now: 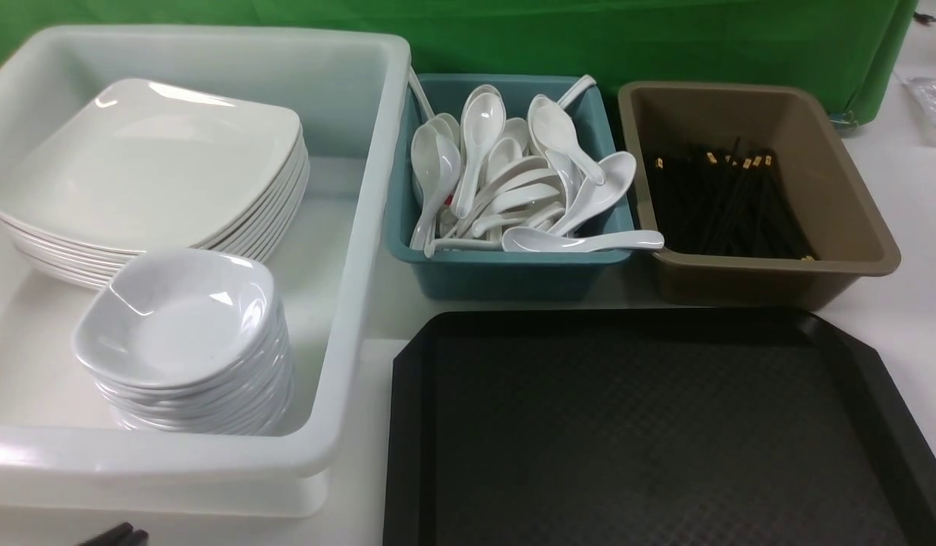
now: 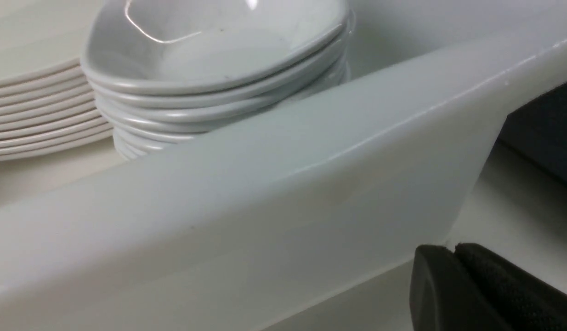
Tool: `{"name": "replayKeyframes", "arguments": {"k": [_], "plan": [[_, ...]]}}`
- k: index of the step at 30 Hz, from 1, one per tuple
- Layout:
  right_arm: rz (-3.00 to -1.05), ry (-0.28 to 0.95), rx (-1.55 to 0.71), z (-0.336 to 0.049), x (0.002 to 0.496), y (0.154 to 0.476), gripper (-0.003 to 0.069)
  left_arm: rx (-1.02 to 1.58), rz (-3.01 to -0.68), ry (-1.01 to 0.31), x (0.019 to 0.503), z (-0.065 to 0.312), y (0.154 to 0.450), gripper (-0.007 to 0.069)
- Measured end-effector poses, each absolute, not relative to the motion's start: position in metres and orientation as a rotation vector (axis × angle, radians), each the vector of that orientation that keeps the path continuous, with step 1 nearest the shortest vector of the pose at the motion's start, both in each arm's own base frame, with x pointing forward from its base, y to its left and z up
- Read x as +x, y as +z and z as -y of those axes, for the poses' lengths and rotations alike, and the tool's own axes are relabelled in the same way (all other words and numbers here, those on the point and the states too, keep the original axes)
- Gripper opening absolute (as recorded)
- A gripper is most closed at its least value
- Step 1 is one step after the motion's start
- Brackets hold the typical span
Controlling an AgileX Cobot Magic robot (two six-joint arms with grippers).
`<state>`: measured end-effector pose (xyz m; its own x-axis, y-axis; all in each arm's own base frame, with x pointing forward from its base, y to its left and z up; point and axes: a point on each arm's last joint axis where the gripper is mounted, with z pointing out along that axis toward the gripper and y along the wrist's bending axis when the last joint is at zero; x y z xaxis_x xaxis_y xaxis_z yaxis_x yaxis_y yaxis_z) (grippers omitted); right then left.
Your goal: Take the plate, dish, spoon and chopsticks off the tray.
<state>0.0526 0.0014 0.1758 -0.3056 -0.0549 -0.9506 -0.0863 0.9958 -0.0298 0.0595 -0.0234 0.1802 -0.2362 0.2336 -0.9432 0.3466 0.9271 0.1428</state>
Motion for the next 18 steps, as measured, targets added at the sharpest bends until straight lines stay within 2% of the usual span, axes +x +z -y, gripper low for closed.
{"name": "replayKeyframes", "arguments": {"k": [5, 8, 18], "plan": [[-1.882, 0.032, -0.101, -0.001, 0.053, 0.176, 0.0055, 0.049, -1.737, -0.106, 0.06, 0.009, 0.191, 0.0018], [-1.882, 0.032, -0.101, -0.001, 0.053, 0.176, 0.0063, -0.095, -1.728, -0.086, 0.056, 0.003, 0.19, 0.0018], [-1.882, 0.032, -0.101, -0.001, 0.053, 0.176, 0.0069, -0.183, -1.748, -0.066, 0.056, 0.0, 0.187, 0.0018]]}}
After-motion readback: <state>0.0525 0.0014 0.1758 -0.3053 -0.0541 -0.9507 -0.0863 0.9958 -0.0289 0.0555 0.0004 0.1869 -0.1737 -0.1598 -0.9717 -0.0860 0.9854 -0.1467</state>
